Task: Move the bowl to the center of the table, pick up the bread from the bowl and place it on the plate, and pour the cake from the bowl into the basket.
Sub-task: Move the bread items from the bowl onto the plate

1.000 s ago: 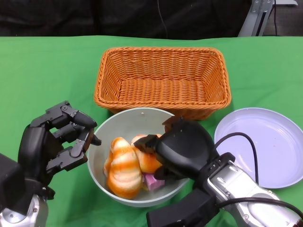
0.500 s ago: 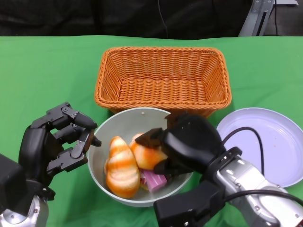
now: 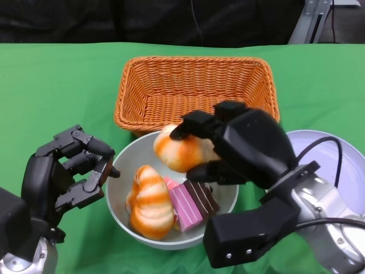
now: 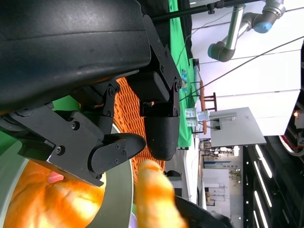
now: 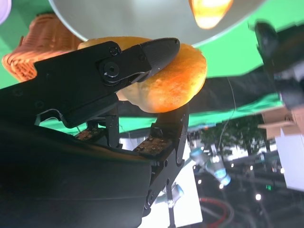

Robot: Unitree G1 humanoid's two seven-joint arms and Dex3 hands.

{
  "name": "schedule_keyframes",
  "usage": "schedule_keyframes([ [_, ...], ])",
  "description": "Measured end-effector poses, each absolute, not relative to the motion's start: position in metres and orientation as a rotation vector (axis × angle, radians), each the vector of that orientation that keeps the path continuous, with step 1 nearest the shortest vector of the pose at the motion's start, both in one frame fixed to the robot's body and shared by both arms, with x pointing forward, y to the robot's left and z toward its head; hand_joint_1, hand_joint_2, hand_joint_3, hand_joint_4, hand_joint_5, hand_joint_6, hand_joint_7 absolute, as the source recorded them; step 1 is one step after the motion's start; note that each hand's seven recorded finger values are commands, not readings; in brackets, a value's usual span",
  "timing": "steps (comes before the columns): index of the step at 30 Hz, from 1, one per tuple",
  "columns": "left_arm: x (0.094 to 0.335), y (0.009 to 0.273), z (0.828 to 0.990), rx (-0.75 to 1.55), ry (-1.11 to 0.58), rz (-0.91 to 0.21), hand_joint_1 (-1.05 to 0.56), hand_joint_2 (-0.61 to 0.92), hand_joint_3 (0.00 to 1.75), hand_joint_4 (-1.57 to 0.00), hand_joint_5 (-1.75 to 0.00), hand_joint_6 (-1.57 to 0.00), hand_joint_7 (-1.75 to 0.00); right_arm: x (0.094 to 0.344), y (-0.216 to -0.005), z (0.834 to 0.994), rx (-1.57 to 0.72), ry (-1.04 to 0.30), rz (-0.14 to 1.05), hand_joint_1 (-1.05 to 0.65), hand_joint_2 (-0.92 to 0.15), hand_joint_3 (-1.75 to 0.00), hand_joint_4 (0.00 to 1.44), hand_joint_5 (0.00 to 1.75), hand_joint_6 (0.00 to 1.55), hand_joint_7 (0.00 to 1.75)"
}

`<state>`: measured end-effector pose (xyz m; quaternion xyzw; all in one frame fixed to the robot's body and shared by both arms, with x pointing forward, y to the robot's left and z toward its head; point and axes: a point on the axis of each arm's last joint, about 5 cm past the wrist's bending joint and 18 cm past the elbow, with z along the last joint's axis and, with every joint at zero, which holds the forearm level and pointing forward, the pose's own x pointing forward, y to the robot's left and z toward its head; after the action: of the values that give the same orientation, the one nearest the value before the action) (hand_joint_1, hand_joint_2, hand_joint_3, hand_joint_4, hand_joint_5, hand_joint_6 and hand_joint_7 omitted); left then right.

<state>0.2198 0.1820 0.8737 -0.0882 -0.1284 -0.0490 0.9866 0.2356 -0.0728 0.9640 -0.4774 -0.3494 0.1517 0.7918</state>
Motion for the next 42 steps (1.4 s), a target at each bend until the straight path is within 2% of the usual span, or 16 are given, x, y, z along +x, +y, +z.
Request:
schedule_keyframes([
  [7, 0.22, 0.181, 0.874, -0.161, -0.252, -0.082, -0.12, 0.65, 0.8, -0.77, -1.46, -0.86, -1.16, 0.232, -0.084, 0.971, -0.993, -0.758, 0.274, -0.34, -0.91, -0.06, 0.84, 1.4, 0.88, 0.79],
  [9, 0.22, 0.181, 0.874, -0.159, -0.253, -0.084, -0.13, 0.64, 0.79, -0.77, -1.46, -0.86, -1.15, 0.231, -0.09, 0.973, -0.984, -0.75, 0.246, -0.32, -0.91, -0.04, 0.88, 1.33, 0.9, 0.73],
  [12, 0.22, 0.181, 0.874, -0.16, -0.254, -0.084, -0.13, 0.64, 0.79, -0.77, -1.45, -0.86, -1.15, 0.231, -0.107, 0.976, -0.994, -0.741, 0.189, -0.31, -0.9, -0.03, 0.9, 1.38, 0.93, 0.71],
  [18, 0.221, 0.181, 0.874, -0.172, -0.256, -0.08, -0.12, 0.65, 0.8, -0.78, -1.45, -0.88, -1.12, 0.228, -0.142, 0.976, -0.999, -0.676, 0.081, -0.3, -0.89, -0.02, 0.85, 1.54, 0.92, 0.76],
  [22, 0.221, 0.181, 0.874, -0.173, -0.257, -0.081, -0.13, 0.64, 0.79, -0.77, -1.45, -0.88, -1.11, 0.225, -0.161, 0.971, -1.03, -0.604, 0.011, -0.29, -0.89, -0.01, 0.84, 1.55, 0.91, 0.8],
  [26, 0.221, 0.181, 0.875, -0.171, -0.258, -0.082, -0.13, 0.65, 0.78, -0.77, -1.45, -0.88, -1.11, 0.222, -0.183, 0.965, -1.068, -0.547, -0.058, -0.26, -0.89, -0.01, 0.84, 1.51, 0.89, 0.75],
  [31, 0.221, 0.181, 0.875, -0.166, -0.258, -0.082, -0.11, 0.66, 0.78, -0.77, -1.45, -0.88, -1.11, 0.212, -0.207, 0.953, -1.045, -0.44, -0.108, -0.22, -0.87, 0.0, 0.82, 1.55, 0.92, 0.63],
  [36, 0.221, 0.181, 0.875, -0.166, -0.258, -0.081, -0.12, 0.65, 0.79, -0.77, -1.44, -0.88, -1.12, 0.206, -0.214, 0.943, -1.031, -0.376, -0.115, -0.23, -0.87, 0.0, 0.85, 1.41, 0.95, 0.6],
  [42, 0.221, 0.181, 0.875, -0.16, -0.257, -0.082, -0.11, 0.64, 0.8, -0.77, -1.45, -0.87, -1.12, 0.204, -0.22, 0.924, -1.034, -0.286, -0.098, -0.22, -0.89, -0.01, 0.82, 1.39, 0.95, 0.57],
])
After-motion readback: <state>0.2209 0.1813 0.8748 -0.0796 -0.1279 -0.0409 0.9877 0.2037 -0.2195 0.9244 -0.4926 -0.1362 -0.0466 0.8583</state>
